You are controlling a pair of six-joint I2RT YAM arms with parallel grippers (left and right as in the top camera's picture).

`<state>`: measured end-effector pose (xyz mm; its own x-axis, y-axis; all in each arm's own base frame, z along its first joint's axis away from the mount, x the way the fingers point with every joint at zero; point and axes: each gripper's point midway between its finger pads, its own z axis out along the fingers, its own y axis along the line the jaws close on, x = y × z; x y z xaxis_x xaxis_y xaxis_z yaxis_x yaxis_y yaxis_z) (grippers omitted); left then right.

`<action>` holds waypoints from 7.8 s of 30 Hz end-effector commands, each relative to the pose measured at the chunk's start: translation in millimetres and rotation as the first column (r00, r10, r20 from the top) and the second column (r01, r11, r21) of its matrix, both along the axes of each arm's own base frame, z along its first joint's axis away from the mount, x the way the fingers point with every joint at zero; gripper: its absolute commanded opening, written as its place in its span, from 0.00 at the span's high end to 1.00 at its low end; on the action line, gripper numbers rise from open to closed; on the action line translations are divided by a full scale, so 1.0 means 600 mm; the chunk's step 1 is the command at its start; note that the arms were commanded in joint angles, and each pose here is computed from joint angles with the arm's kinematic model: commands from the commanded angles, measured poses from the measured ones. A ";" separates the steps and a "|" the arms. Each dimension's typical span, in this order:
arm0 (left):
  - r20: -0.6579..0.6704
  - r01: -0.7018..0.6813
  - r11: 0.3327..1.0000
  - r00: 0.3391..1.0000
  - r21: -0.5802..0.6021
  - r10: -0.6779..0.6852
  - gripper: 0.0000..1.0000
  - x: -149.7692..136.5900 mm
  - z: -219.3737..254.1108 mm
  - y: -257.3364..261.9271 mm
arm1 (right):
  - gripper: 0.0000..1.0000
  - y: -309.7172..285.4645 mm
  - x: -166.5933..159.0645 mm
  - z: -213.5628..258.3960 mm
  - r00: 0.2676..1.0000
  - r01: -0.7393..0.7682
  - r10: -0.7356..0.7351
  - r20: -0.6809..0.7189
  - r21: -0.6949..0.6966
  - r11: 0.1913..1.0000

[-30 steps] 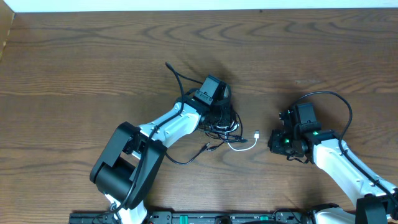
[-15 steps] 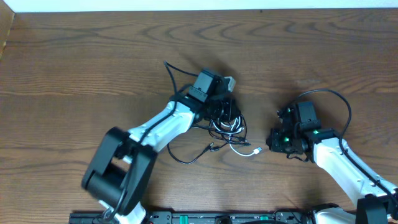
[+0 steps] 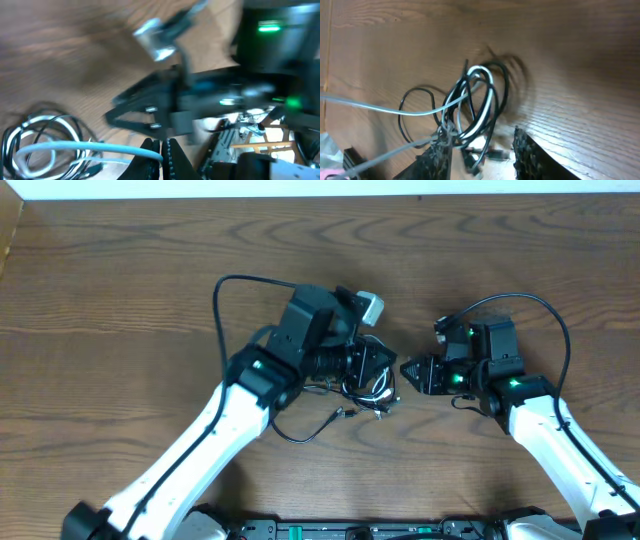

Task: Untangle cables

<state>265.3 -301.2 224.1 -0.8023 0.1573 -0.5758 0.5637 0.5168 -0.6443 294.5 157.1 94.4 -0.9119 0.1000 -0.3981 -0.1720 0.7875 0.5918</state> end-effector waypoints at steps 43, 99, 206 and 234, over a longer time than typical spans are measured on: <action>0.106 -0.379 0.911 0.925 0.165 0.365 0.93 0.056 0.029 0.251 | 0.99 -0.116 -0.095 -0.166 0.930 0.008 -0.200 -0.308 -0.528 0.849; -0.176 -0.131 0.896 0.959 0.423 0.223 0.47 0.097 -0.290 0.095 | 0.95 -0.194 -0.047 -0.023 0.921 0.330 -0.377 -0.103 -0.310 0.892; 0.207 0.345 0.866 0.936 -0.361 -0.286 0.92 -0.006 0.125 -0.056 | 0.80 -0.060 -0.131 -0.042 0.927 0.144 -0.189 -0.324 -0.157 0.977; -0.120 -0.083 0.980 0.991 -0.180 0.062 0.93 0.108 -0.008 0.178 | 0.98 -0.238 -0.061 -0.085 0.847 0.460 -0.526 -0.076 -0.392 0.797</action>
<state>342.1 -180.8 206.8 -0.8887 -0.0557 -0.4551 0.3838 0.4527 -0.8048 242.8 -33.0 40.5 -0.7635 0.5117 -0.3941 0.5481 0.8361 0.0236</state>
